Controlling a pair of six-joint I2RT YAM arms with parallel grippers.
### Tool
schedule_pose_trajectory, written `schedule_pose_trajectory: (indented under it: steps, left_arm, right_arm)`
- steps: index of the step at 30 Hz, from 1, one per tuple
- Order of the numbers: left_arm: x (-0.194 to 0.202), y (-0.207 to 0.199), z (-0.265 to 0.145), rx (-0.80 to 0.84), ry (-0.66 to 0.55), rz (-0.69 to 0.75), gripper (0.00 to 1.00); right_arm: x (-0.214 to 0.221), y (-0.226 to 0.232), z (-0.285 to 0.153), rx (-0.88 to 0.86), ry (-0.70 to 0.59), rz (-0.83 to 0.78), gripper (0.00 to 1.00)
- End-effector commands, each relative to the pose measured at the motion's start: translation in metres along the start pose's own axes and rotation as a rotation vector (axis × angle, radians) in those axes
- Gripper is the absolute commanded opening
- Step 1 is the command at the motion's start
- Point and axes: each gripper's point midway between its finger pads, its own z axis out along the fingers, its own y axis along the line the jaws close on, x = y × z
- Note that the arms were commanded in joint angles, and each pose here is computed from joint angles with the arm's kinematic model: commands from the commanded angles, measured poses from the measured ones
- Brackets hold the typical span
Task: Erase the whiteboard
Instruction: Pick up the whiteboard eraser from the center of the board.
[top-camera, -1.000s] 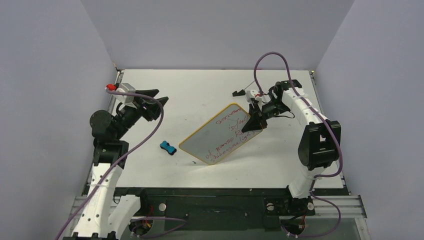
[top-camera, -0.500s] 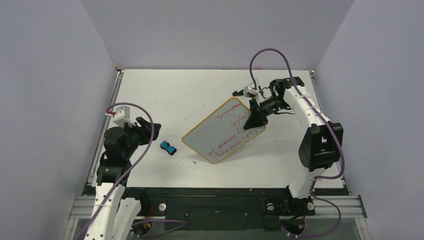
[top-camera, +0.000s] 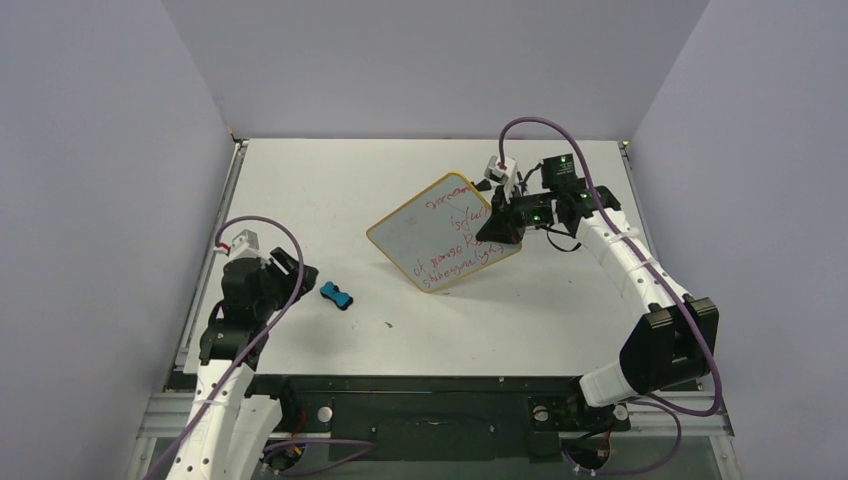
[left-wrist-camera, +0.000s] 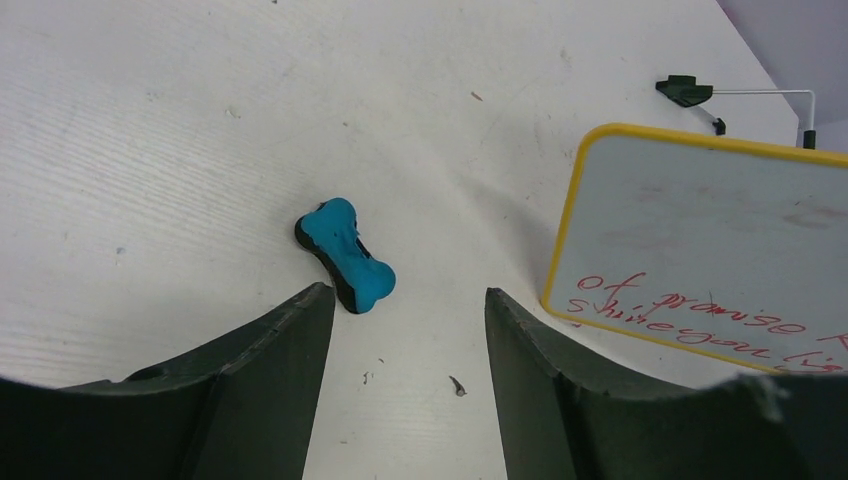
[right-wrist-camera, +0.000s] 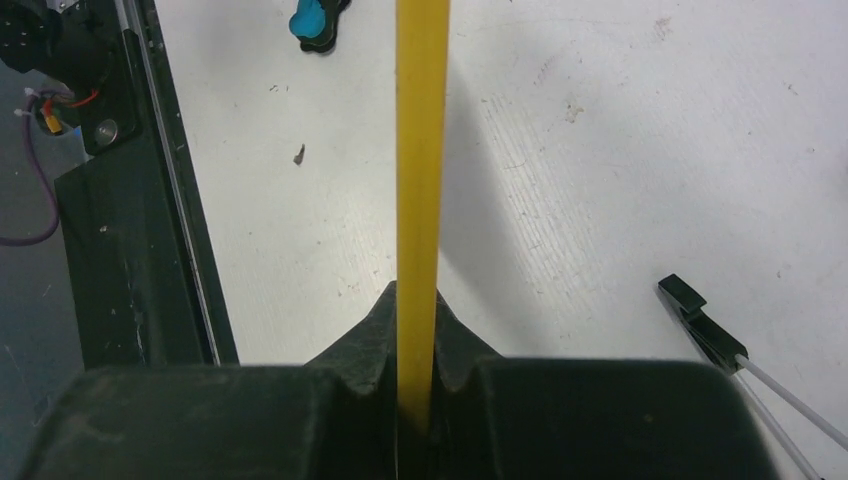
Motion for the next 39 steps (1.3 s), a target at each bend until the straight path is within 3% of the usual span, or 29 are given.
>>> schedule_pose_trajectory:
  steps: [1, 7, 17, 39]
  left_arm:
    - [0.013, 0.011, 0.007, -0.049, 0.028, -0.104, 0.54]
    - [0.030, 0.028, 0.015, -0.188, 0.069, -0.170, 0.55]
    - [0.047, 0.040, 0.018, -0.527, 0.089, -0.047, 0.55]
    - [0.077, 0.007, 0.095, -0.528, 0.170, -0.104, 0.51]
  right_arm:
    - [-0.004, -0.023, -0.002, 0.096, -0.030, -0.055, 0.00]
    - [0.008, -0.023, 0.000, 0.101, -0.016, -0.042, 0.00]
    - [0.012, -0.025, 0.001, 0.096, -0.016, -0.029, 0.00]
    - [0.017, -0.024, 0.001, 0.067, -0.015, -0.024, 0.00]
